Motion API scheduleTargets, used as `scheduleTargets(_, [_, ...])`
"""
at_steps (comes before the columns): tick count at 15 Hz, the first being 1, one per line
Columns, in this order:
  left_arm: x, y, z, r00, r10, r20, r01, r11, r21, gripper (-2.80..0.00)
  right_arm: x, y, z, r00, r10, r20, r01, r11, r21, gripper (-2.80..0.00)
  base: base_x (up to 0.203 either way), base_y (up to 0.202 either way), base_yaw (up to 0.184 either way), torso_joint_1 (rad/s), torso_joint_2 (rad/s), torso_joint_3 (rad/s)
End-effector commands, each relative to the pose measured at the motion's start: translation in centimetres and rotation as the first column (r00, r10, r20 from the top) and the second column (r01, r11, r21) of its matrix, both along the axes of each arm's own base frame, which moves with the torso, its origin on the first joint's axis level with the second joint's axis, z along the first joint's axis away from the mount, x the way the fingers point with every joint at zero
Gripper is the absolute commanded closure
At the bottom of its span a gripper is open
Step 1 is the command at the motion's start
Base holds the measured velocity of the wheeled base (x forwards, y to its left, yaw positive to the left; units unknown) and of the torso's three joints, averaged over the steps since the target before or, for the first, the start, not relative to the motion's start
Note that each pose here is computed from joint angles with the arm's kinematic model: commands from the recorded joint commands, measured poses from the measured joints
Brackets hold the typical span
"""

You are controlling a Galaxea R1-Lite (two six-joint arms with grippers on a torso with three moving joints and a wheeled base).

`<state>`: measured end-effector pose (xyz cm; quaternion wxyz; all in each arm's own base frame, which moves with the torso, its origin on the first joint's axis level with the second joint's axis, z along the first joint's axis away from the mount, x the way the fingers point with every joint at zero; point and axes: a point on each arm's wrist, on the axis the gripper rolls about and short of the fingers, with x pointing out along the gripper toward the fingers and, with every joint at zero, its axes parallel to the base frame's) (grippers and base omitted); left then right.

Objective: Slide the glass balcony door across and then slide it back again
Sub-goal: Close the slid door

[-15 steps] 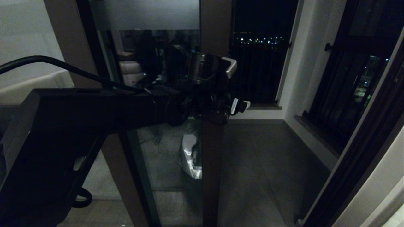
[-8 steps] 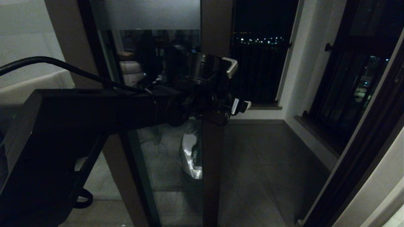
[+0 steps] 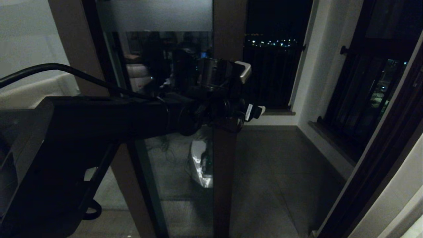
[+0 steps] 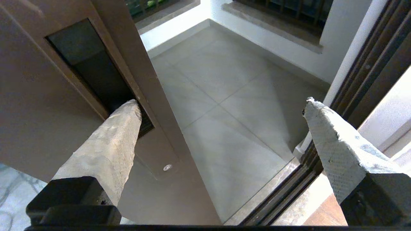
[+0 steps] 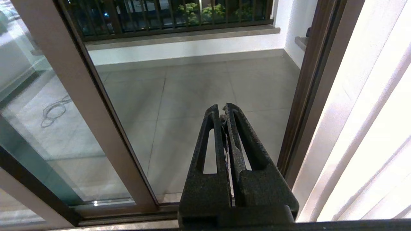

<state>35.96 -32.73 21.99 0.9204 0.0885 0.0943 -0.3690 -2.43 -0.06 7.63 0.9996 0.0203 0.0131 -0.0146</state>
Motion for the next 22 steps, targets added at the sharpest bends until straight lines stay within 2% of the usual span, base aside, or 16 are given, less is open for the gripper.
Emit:
scheduleTargets(1, [-0.3, -0.6, -0.4, 1.000, -0.016, -0.007, 0.016, 1.000, 0.006, -2.80, 0.0, 0.0, 0.0, 1.000, 0.000, -0.001, 0.000, 1.000, 0.000, 0.00, 0.000, 0.000, 0.000, 0.000, 0.00, 0.000])
scheduleTargets(8, [-1.0, -1.3, -0.4, 0.999, -0.035, -0.004, 0.035, 0.999, 0.004, -2.80, 0.0, 0.0, 0.0, 1.000, 0.000, -0.001, 0.000, 1.000, 0.000, 0.00, 0.000, 0.000, 0.000, 0.000, 0.00, 0.000])
scheduleTargets(11, [-1.3, -1.0, 0.5, 1.000, -0.030, 0.008, 0.030, 1.000, -0.008, -2.80, 0.0, 0.0, 0.0, 1.000, 0.000, -0.001, 0.000, 1.000, 0.000, 0.00, 0.000, 0.000, 0.000, 0.000, 0.00, 0.000])
scheduleTargets(13, [-2.0, -0.3, 2.4, 0.999, -0.015, 0.036, 0.016, 0.999, -0.035, -2.80, 0.0, 0.0, 0.0, 1.000, 0.000, -0.001, 0.000, 1.000, 0.000, 0.00, 0.000, 0.000, 0.000, 0.000, 0.00, 0.000])
scheduleTargets(16, [-3.0, 0.9, 5.2, 0.994, 0.070, 0.086, -0.064, 0.996, -0.068, -2.80, 0.0, 0.0, 0.0, 1.000, 0.000, -0.001, 0.000, 1.000, 0.000, 0.00, 0.000, 0.000, 0.000, 0.000, 0.00, 0.000])
scheduleTargets(18, [-4.1, 2.1, 7.4, 0.988, 0.109, 0.108, -0.097, 0.989, -0.109, -2.80, 0.0, 0.0, 0.0, 1.000, 0.001, -0.001, -0.001, 1.000, 0.000, 0.00, 0.000, 0.000, 0.000, 0.000, 0.00, 0.000])
scheduleTargets(20, [-6.2, 4.2, 10.1, 0.986, 0.120, 0.114, -0.104, 0.984, -0.143, -2.80, 0.0, 0.0, 0.0, 1.000, 0.000, -0.001, 0.000, 1.000, 0.000, 0.00, 0.000, 0.000, 0.000, 0.000, 0.00, 0.000])
scheduleTargets(22, [-9.2, 7.1, 12.5, 0.986, 0.124, 0.116, -0.105, 0.982, -0.154, -2.80, 0.0, 0.0, 0.0, 1.000, 0.000, -0.001, 0.000, 1.000, 0.000, 0.00, 0.000, 0.000, 0.000, 0.000, 0.00, 0.000])
